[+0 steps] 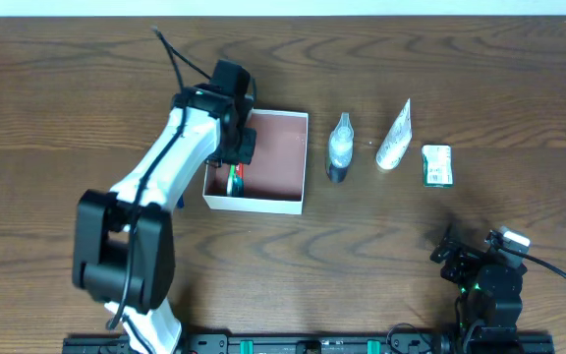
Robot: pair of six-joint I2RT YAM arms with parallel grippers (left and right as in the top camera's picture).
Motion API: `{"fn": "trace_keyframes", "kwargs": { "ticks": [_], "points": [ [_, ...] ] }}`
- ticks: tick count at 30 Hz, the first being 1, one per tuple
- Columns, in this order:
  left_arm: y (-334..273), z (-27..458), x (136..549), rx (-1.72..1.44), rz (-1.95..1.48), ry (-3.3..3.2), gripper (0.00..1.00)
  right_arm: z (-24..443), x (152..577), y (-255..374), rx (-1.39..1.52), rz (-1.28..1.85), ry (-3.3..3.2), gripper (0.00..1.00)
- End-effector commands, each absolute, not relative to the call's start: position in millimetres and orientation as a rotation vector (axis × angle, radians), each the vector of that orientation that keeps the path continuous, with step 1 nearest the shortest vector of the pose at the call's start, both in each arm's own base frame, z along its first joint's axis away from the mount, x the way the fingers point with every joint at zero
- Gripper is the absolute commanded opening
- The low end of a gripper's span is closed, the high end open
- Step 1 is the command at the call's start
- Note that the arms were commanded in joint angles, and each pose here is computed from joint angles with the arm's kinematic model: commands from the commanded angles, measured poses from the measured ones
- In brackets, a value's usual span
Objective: Pack container
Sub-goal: 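Place the toothbrush in the box beside the toothpaste, open left gripper, then grasp the blue razor with the left gripper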
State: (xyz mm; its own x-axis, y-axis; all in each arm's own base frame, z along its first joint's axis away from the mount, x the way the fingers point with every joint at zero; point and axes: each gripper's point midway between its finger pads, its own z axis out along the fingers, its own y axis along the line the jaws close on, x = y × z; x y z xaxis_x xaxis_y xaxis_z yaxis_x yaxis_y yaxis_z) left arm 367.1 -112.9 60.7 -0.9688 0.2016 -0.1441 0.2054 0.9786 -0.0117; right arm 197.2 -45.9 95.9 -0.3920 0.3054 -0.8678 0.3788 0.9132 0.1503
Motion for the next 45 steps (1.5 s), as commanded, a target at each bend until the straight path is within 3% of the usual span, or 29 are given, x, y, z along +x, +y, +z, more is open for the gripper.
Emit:
{"fn": "trace_keyframes", "kwargs": {
  "ticks": [1,11,17,25,30,37,45],
  "points": [
    [-111,52,359,0.308,-0.027,3.026,0.06,96,196,-49,0.493,-0.107,2.002,0.99],
    [-110,52,358,0.358,-0.023,3.025,0.08,96,196,-49,0.493,-0.107,2.002,0.99],
    [-112,82,364,0.322,-0.037,2.99,0.31,96,196,-49,0.493,-0.107,2.002,0.99],
    [-110,184,366,0.272,-0.087,2.798,0.45,96,196,-49,0.493,-0.107,2.002,0.99],
    [-67,218,358,0.146,0.022,2.728,0.56,96,196,-49,0.493,-0.107,2.002,0.99],
    [5,165,340,-0.118,0.102,2.913,0.56,96,196,-49,0.493,-0.107,2.002,0.99],
    [16,66,337,-0.205,-0.004,3.108,0.56,96,196,-49,0.493,-0.107,2.002,0.99]
  ]
}}
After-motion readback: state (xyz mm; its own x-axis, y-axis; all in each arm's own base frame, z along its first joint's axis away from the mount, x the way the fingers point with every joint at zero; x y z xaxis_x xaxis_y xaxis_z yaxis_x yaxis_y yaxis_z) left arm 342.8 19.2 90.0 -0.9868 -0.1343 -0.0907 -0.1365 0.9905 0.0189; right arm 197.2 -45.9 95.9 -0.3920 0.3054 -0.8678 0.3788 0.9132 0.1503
